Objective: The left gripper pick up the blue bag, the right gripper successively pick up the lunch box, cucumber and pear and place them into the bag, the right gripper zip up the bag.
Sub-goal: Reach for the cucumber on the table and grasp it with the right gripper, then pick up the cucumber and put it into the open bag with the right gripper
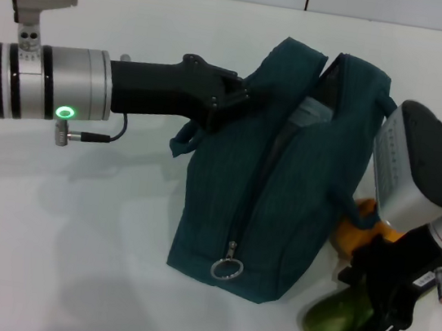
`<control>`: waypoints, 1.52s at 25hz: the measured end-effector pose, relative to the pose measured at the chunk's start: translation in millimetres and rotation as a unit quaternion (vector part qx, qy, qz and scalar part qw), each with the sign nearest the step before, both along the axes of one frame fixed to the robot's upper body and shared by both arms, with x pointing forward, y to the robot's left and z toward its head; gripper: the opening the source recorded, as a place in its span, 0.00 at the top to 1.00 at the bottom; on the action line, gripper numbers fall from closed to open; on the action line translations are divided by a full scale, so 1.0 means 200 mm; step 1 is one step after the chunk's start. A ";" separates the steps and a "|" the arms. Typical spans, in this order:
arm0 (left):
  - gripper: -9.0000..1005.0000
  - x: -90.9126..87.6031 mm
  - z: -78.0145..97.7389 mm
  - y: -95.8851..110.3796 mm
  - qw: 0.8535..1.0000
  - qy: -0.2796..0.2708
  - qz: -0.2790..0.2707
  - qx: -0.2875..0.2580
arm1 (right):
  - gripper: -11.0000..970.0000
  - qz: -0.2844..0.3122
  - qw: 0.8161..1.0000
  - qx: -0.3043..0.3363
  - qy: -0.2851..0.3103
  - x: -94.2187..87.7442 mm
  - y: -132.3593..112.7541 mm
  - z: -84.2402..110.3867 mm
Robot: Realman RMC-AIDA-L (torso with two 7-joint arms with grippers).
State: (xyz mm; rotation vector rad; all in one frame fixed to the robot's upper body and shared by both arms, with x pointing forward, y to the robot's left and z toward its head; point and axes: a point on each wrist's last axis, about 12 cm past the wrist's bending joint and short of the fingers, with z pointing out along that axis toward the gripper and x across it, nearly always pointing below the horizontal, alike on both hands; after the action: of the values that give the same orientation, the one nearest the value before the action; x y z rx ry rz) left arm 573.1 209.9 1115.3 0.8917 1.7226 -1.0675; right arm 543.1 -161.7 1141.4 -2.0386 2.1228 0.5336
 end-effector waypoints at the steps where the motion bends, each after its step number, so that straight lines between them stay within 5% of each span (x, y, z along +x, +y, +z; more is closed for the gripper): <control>1: 0.95 0.00 0.00 0.00 1.000 0.000 0.000 0.000 | 0.11 0.002 1.000 -0.003 0.000 0.00 0.00 0.00; 17: 0.95 0.00 0.00 0.01 1.000 0.000 0.000 0.002 | 0.15 -0.004 1.000 -0.016 0.003 0.01 0.01 -0.01; 25: 0.95 0.00 0.00 0.01 1.000 -0.002 0.001 0.002 | 0.39 -0.023 1.000 -0.007 0.006 0.03 -0.01 0.00; 38: 0.95 0.00 -0.01 0.02 1.000 -0.004 0.008 0.003 | 0.39 -0.063 0.993 0.091 0.039 0.01 -0.18 0.07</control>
State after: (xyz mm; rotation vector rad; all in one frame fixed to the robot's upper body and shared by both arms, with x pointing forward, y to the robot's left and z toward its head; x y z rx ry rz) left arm 572.3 214.1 1112.9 0.8836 1.7251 -1.0472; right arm 545.6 -198.0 1156.0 -1.8012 2.1399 0.7672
